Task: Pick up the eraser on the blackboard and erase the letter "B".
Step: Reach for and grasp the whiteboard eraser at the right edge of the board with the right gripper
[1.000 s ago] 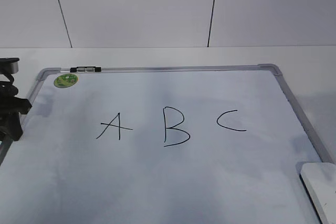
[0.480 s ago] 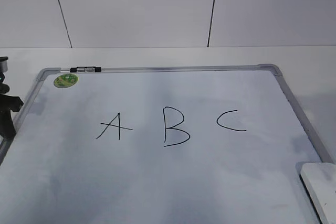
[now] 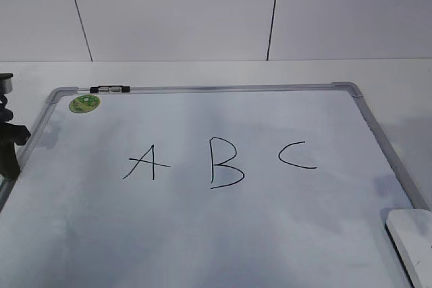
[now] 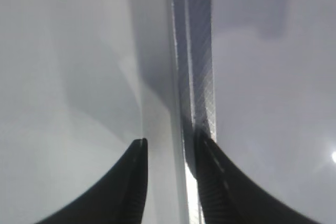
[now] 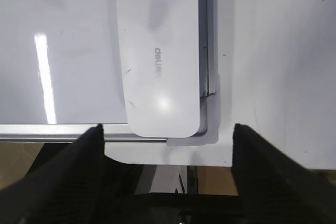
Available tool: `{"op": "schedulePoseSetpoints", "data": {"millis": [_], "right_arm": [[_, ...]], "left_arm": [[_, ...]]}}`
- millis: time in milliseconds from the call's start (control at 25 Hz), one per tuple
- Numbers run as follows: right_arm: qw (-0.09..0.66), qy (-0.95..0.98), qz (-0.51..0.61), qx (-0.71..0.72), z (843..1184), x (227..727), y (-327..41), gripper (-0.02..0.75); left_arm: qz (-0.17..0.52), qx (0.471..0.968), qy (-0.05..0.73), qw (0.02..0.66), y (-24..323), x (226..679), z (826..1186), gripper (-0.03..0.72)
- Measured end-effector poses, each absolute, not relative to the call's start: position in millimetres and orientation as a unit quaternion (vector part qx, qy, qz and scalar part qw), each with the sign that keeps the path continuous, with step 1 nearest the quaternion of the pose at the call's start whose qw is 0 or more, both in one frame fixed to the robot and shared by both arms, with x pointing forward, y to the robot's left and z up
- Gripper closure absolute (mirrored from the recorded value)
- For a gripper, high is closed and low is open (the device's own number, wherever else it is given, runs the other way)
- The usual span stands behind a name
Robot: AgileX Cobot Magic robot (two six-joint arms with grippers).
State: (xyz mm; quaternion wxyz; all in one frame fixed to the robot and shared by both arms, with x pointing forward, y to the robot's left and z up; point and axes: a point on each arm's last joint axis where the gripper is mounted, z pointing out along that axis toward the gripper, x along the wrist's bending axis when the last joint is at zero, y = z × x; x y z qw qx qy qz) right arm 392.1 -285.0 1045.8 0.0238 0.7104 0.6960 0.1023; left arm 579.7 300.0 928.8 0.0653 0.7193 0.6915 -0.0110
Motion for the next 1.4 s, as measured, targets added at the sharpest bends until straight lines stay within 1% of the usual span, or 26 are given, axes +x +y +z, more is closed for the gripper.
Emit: {"op": "schedulePoseSetpoints", "data": {"millis": [120,360,680,1000,1200,1400], "right_arm": [[0.025,0.696,0.103,0.71,1046,393,-285,0.174],[0.027,0.695,0.105,0.711,1045,395,-285,0.174],[0.021,0.695,0.099,0.712,1041,399,-285,0.174],[0.008,0.689,0.085,0.72,1030,411,-285,0.173],[-0.007,0.682,0.068,0.728,1021,419,-284,0.146],[-0.017,0.679,0.056,0.731,1009,430,-284,0.139]], "left_arm": [[-0.008,0.727,0.684,0.062,296,580,929,0.455],[-0.006,0.733,0.677,0.06,292,580,929,0.556],[-0.009,0.727,0.683,0.063,291,580,930,0.657],[-0.012,0.721,0.69,0.065,291,580,930,0.669],[-0.013,0.721,0.69,0.066,291,580,930,0.669],[-0.013,0.721,0.69,0.066,291,580,930,0.669]]}}
